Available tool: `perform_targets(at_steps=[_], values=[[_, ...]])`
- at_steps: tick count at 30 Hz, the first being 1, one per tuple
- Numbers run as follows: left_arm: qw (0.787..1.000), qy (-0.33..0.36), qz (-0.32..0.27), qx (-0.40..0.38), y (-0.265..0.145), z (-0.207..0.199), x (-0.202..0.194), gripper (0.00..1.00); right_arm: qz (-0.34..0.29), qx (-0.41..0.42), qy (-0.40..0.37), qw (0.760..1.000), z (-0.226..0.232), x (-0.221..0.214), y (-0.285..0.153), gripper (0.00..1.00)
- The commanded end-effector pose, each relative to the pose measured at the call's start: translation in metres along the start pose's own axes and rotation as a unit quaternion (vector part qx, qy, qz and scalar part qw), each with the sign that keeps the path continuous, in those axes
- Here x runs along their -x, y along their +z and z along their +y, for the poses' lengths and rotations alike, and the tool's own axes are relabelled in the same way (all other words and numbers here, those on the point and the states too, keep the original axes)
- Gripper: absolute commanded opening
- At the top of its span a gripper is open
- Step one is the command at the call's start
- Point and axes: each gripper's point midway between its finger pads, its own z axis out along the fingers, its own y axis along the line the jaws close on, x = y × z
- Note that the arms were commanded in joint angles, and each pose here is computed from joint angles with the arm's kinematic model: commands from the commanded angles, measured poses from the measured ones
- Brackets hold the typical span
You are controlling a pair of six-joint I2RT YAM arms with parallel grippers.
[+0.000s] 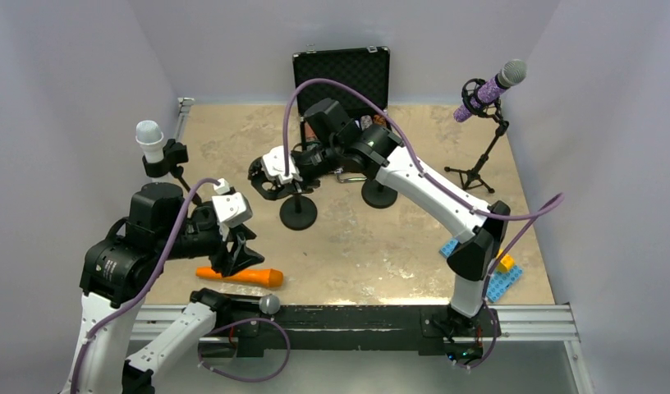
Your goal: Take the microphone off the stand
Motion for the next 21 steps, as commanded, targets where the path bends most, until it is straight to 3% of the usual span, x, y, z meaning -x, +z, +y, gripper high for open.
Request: perform_targets(at_steps=[1, 5, 11, 18, 21], values=[[0.999, 0.013, -0.036, 0.018, -0.003, 0.005, 0.019, 0.58, 0.012, 0.011, -0.072, 0.997, 0.025, 0.014, -0.033, 0.32], [0.999, 0.017, -0.040, 0.019, -0.001, 0.008, 0.023, 0.58, 0.016, 0.029, -0.123, 0.992, 0.049, 0.015, -0.052, 0.21], [0.999, 0.010, -0.044, 0.000, 0.006, 0.008, 0.026, 0.58, -0.001, 0.044, -0.180, 0.983, 0.079, 0.024, -0.084, 0.16], [0.998, -0.003, -0.049, -0.026, 0.015, 0.007, 0.032, 0.58, 0.023, 0.130, -0.240, 0.962, 0.113, 0.007, -0.116, 0.19], [0.998, -0.003, -0.052, -0.026, 0.016, 0.008, 0.034, 0.58, 0.035, 0.150, -0.241, 0.958, 0.118, -0.004, -0.124, 0.27]])
